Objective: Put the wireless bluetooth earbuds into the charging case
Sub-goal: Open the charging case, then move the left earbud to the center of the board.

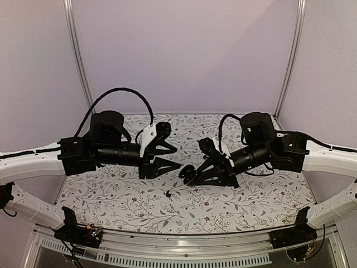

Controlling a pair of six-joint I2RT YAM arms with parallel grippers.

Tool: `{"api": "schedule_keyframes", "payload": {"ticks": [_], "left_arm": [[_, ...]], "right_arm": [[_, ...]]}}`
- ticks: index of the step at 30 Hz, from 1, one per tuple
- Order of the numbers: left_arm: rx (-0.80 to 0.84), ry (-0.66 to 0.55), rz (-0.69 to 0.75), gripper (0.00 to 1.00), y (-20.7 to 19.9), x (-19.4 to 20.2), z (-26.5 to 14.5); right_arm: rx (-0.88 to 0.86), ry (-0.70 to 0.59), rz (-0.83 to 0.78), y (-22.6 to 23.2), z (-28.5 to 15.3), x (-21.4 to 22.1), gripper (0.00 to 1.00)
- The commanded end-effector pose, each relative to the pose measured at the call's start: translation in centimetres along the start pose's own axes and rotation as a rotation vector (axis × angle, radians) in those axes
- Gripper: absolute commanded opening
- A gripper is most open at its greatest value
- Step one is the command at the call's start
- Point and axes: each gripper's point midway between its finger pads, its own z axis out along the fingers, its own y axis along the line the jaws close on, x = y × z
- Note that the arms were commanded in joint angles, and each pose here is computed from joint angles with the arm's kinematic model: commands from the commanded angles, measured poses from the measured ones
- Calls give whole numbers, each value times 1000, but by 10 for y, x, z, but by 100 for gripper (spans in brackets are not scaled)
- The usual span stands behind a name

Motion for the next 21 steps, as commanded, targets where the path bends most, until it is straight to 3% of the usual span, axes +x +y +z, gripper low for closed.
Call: {"api": "schedule_keyframes", "payload": {"ticks": [1, 6, 11, 16, 21], "left_arm": [[-28, -23, 12, 52, 7, -12, -7], [-136, -44, -46, 55, 27, -12, -24], [-326, -14, -310, 56, 81, 26, -49], [-348, 62, -526, 54, 78, 81, -47], [-312, 139, -622, 52, 60, 121, -41]], "right_arm": [[-10, -64, -67, 10, -10, -13, 0], [33, -69, -37, 3, -13, -9, 0], [71, -115, 13, -4, -23, -7, 0], [92, -156, 25, -5, -33, -8, 0], [101, -189, 11, -1, -39, -5, 0]]}}
